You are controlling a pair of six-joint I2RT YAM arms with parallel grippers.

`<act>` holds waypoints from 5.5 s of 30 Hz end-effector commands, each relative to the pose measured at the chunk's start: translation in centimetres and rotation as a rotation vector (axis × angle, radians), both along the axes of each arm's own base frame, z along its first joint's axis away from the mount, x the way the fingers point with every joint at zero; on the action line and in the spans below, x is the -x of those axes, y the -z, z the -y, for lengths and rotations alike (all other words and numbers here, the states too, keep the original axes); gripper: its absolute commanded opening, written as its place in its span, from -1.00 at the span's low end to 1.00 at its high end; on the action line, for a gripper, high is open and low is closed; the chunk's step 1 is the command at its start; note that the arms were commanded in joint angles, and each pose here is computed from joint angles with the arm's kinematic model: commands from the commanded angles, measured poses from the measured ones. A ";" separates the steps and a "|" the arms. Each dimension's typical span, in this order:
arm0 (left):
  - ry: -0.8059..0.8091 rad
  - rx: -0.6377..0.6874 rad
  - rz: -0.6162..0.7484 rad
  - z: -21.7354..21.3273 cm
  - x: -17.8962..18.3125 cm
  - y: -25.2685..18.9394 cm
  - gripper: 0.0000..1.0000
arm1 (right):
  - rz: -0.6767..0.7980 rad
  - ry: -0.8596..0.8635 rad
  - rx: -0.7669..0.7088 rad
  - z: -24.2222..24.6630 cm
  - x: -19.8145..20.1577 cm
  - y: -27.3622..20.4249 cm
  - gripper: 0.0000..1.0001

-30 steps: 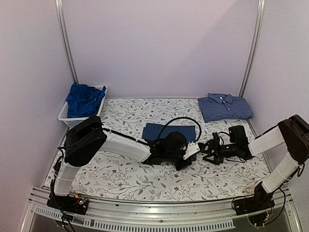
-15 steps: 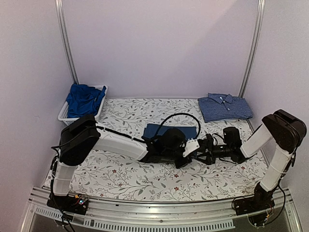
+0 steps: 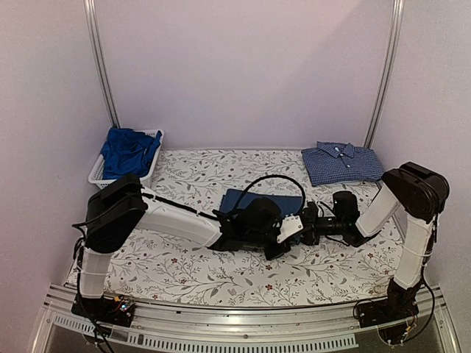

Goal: Fold and stack the mixed laundry pile
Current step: Pass from the left arm to the right, then turn over the square-folded T-shirt at the center of the board, then move the square-folded T-shirt to the center of the board, then pick up the square-folded T-shirt from the center of the board.

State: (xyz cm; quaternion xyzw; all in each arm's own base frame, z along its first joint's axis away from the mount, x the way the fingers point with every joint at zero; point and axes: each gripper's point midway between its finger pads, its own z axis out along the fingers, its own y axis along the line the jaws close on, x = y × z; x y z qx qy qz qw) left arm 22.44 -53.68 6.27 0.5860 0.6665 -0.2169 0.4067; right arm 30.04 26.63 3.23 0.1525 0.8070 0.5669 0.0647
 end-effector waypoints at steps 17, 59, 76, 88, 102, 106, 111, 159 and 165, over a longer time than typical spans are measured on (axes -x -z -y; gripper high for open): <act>0.047 0.047 0.016 0.1 2.1 -2.1 -1.00 | -0.181 0.066 0.041 0.8 -1.7 6.2 -0.69; -0.526 0.372 -0.233 -18.2 -8.3 -10.1 0.99 | 0.046 0.286 1.585 33.7 -2.7 -18.5 -1.00; -0.580 0.347 -0.234 -20.4 -9.4 -9.2 0.99 | 0.058 0.044 1.850 24.6 -8.5 -15.5 -1.00; -0.655 0.476 -0.332 -25.9 -10.6 -12.1 0.99 | 0.170 -0.380 1.654 1.7 -9.1 -1.7 -1.00; -0.840 0.531 -0.405 -30.4 -12.4 -11.9 0.99 | 0.381 -0.545 0.782 -18.4 -5.0 -4.7 -0.08; -0.805 0.534 -0.440 -29.3 -12.4 -11.9 0.99 | 0.514 -0.519 0.595 -18.0 -5.0 -11.4 0.13; -0.691 0.448 -0.456 -24.3 -11.3 -10.3 0.99 | 0.552 -0.340 0.561 -8.6 -6.9 -14.9 0.14; -0.485 0.159 -0.218 -17.4 -6.6 -5.3 0.99 | 0.306 -0.361 0.516 -2.1 -2.2 -2.7 -0.02; -0.319 0.157 -0.179 -13.0 -3.3 -5.1 0.99 | 0.287 -0.343 0.492 -1.3 -3.9 -0.1 -0.19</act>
